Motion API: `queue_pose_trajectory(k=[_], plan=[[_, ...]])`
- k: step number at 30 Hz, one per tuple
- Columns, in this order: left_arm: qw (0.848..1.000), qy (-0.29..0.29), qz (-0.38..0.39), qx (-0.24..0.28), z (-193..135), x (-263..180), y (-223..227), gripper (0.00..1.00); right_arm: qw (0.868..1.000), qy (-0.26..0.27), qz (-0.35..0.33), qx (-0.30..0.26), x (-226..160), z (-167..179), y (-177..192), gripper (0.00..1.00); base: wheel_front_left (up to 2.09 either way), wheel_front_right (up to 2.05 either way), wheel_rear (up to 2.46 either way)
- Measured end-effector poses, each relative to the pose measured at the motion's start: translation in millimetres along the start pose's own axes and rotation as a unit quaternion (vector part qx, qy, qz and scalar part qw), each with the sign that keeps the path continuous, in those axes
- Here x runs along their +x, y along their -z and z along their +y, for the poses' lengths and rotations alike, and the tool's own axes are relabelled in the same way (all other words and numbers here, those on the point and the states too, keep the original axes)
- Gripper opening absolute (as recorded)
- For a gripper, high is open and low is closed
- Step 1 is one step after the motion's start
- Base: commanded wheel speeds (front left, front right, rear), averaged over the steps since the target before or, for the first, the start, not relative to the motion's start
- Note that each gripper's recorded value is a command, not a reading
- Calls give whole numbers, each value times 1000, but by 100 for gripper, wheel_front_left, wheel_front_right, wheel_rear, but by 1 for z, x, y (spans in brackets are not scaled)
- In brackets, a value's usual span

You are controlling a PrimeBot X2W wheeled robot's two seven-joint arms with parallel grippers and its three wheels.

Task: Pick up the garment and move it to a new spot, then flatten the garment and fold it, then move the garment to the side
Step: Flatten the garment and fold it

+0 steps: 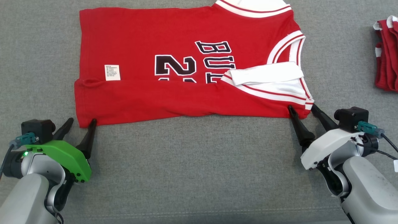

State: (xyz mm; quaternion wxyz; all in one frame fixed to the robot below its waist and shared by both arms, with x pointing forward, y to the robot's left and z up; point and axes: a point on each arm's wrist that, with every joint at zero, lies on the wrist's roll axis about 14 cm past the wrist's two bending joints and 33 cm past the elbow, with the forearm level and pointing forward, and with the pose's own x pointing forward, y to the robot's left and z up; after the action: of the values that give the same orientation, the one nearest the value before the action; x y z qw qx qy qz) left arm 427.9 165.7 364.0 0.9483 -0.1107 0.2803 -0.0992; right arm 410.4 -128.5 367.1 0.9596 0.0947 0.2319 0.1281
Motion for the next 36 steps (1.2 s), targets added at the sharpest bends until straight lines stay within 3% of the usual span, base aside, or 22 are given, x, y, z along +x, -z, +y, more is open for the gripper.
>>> queue_pose_trajectory(k=[1, 2, 3, 5, 6, 7, 8, 9, 10, 22, 36], plan=[[1000, 0, 0, 0, 0, 0, 0, 100, 1000, 0, 0, 0, 0, 0, 0, 100, 0, 0, 0], [1000, 2, 2, 1, 0, 1, 0, 54, 1000, -1, 1, 1, 0, 0, 0, 100, 0, 0, 0], [1000, 2, 3, 2, 0, 2, 0, 39, 1000, -2, 2, 1, 0, 0, 1, 100, 0, 0, 0], [1000, 1, 4, 2, 1, 2, -1, 0, 1000, -5, 3, 3, 1, 1, 2, 64, 0, 0, 0], [1000, 4, 4, 2, 1, 3, -1, 0, 1000, -5, 4, 7, 1, 1, 2, 43, 0, 0, 0], [1000, 5, 5, 1, 0, 3, -1, 0, 1000, -7, 4, 10, 2, 2, 2, 36, 0, 0, 0], [1000, 8, 7, -1, 0, 4, -1, 0, 1000, -10, 3, 13, 2, 2, 1, 12, 0, 0, 0], [1000, 12, 8, -4, -1, 4, -1, 0, 1000, -12, 2, 19, 3, 4, 0, 12, 0, 0, 0], [1000, 16, 8, -10, -3, 4, -1, 0, 1000, -16, 3, 25, 4, 5, 1, 0, 0, 0, 0], [998, 30, 50, 4, 5, -15, 7, 0, 995, -41, -11, 95, -13, 23, -10, 0, 0, 0, 0], [993, 45, 106, -18, 7, -43, 24, 0, 993, -48, 21, 106, -61, 22, 2, 0, 0, 0, 0]])
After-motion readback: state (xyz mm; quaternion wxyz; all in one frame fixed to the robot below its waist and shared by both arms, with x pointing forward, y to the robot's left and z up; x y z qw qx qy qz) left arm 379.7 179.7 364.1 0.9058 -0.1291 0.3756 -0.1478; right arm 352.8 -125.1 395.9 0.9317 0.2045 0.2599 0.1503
